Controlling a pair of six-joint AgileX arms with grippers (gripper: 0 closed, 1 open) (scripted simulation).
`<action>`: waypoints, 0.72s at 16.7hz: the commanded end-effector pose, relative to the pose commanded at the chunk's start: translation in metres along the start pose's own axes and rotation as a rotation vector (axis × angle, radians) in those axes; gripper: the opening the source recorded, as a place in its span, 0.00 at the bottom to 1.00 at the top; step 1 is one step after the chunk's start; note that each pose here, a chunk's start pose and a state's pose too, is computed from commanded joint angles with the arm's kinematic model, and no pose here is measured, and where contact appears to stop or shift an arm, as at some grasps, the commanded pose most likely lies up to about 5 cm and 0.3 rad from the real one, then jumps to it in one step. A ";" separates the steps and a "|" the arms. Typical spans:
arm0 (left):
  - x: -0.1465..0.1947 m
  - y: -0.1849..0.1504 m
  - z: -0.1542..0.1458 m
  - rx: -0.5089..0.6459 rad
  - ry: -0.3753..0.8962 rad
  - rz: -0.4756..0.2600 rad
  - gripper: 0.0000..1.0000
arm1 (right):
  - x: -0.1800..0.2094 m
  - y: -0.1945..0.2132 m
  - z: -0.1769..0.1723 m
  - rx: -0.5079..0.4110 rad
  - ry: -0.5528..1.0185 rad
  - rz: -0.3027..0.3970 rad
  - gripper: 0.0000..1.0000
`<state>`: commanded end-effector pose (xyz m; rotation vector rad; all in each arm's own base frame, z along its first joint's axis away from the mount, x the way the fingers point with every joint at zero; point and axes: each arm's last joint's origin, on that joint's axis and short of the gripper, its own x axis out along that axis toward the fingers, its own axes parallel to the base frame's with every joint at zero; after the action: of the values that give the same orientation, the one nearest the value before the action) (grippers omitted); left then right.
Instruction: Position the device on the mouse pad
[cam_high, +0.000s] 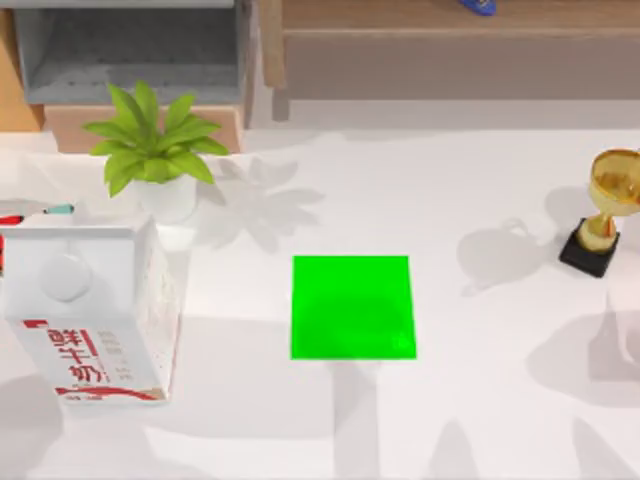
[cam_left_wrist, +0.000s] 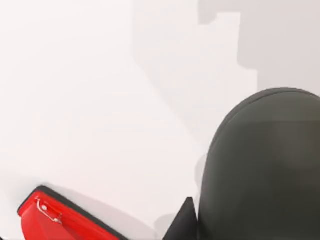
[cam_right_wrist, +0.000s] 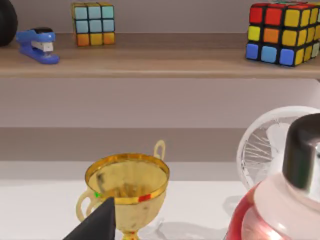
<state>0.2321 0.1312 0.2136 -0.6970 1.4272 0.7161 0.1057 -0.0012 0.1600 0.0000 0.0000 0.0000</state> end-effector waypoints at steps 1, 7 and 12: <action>0.002 0.000 0.000 0.000 0.004 0.002 0.00 | 0.000 0.000 0.000 0.000 0.000 0.000 1.00; -0.017 -0.015 0.002 0.193 -0.046 -0.028 0.00 | 0.000 0.000 0.000 0.000 0.000 0.000 1.00; -0.057 -0.057 -0.002 0.705 -0.156 -0.073 0.00 | 0.000 0.000 0.000 0.000 0.000 0.000 1.00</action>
<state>0.2748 0.0935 0.2707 -0.1359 1.3777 0.1694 0.1057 -0.0012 0.1600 0.0000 0.0000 0.0000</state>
